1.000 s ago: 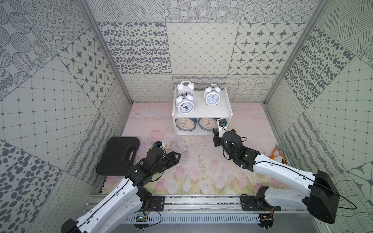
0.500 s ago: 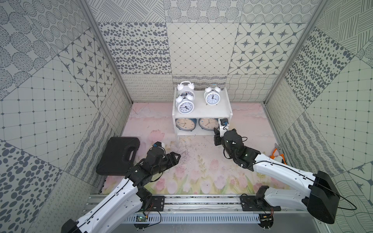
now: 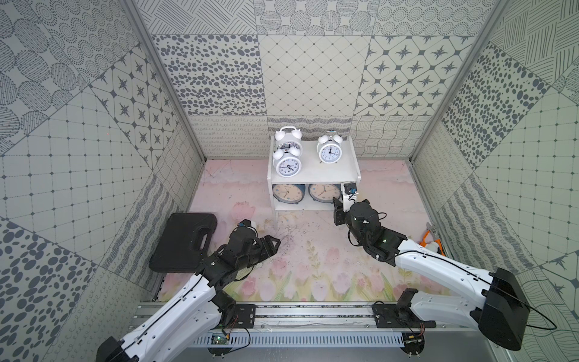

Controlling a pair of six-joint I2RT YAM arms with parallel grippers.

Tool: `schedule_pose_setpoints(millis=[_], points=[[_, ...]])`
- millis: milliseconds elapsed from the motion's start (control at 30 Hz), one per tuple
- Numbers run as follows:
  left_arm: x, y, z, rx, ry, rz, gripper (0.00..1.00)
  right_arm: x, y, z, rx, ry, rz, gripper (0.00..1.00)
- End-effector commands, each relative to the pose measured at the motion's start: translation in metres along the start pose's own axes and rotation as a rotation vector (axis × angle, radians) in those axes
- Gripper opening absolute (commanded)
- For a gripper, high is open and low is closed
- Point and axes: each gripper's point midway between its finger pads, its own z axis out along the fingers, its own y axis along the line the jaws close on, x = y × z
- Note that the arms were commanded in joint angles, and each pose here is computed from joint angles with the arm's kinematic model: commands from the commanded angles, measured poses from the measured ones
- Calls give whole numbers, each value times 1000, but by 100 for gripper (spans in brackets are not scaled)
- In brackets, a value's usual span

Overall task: Place the alarm clocks on the shelf by style
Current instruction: Place the alarm on the shelf, then reset both arms

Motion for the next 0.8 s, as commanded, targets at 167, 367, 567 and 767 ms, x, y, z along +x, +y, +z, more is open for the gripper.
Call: schedule_pose_setpoints(millis=[167,367,567,767], points=[[-12,-9,-9,4,-22,21,77,-11,0,-51,-99,8,14,47],[-28,-21,-29,-29,-61,84,82,-24,8,-112,-195,88,-73,60],[-92,-60,-82,-152,-224,271,90,-89,-7,-144,-173,70,-60,68],[-187,-80,-157,-425,-515,304,93,-137,-37,-127,-44,99,-31,73]])
